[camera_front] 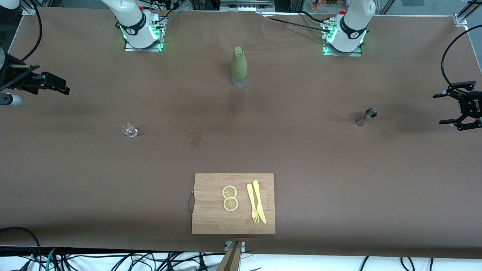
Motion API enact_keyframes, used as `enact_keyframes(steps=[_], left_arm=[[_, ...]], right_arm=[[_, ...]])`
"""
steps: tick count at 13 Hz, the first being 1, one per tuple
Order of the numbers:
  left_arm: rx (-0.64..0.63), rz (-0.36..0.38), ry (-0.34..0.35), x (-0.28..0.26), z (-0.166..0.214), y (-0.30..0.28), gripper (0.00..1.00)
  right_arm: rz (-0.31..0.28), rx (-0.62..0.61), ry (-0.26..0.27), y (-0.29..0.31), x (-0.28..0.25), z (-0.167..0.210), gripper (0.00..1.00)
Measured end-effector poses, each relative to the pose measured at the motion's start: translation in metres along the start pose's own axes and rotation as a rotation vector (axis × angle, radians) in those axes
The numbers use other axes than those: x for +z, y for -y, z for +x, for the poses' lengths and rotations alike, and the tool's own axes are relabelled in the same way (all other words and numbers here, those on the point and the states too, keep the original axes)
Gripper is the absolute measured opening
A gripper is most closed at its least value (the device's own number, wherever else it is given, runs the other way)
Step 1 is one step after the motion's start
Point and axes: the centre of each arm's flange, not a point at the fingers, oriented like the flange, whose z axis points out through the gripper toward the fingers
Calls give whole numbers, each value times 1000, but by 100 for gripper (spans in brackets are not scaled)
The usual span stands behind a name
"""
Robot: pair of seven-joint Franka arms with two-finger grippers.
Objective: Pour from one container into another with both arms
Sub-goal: 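Grasp the metal jigger with the left gripper while the right gripper approaches the glass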
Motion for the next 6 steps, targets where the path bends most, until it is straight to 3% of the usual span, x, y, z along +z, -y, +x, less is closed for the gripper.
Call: enact_keyframes(steps=[4,6], left_arm=[[78,-34,-65,19,-25,9,100],[128,-65,-119,36,-40,19,100]], right_arm=[[0,-1,0,0,0,0,100],[-4,0,37,-1,6,-2,100]])
